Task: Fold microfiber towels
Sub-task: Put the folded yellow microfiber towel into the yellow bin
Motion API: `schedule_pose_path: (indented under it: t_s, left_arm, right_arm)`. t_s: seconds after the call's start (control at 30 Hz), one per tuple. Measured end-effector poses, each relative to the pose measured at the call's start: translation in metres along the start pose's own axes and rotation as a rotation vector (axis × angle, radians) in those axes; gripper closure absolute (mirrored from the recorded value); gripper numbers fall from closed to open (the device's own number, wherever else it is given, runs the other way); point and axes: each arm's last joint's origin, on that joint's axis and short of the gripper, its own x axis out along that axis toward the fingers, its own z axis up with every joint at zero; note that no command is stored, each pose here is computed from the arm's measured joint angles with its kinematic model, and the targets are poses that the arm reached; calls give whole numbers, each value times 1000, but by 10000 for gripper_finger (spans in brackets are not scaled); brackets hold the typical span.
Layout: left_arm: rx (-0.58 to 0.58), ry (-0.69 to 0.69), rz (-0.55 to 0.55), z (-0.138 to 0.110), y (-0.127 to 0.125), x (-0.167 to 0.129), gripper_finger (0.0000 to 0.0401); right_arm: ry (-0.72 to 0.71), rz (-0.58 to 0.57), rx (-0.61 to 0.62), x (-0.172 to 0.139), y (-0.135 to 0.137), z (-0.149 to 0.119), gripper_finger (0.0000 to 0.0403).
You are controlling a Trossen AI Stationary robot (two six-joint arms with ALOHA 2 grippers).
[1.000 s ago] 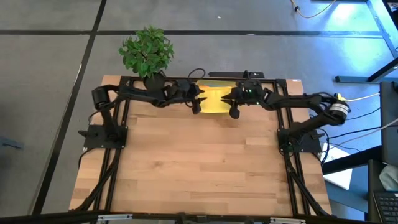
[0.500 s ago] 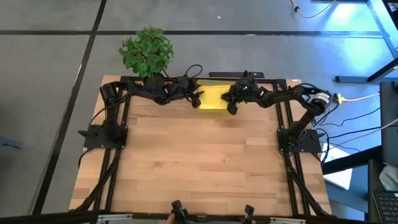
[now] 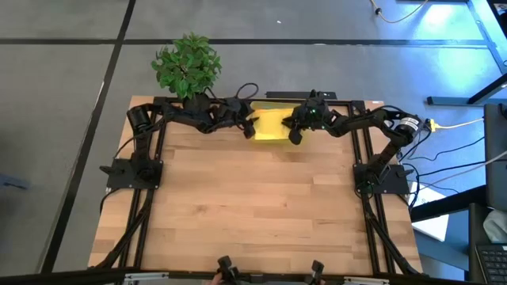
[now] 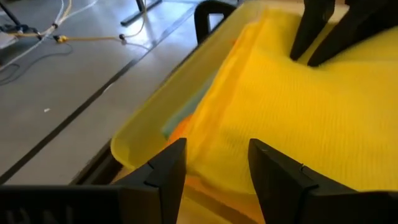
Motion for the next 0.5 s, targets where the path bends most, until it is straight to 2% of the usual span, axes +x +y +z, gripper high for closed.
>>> schedule_pose_path:
  t_s: [0.3,0.5]
  left_arm:
    - [10,35,-26,-9,-5,6,238]
    - [41,14,-24,1,-3,-2,238]
  right_arm:
    - [52,17,18,0,1,-5,331]
    - [23,25,5,-6,2,3,331]
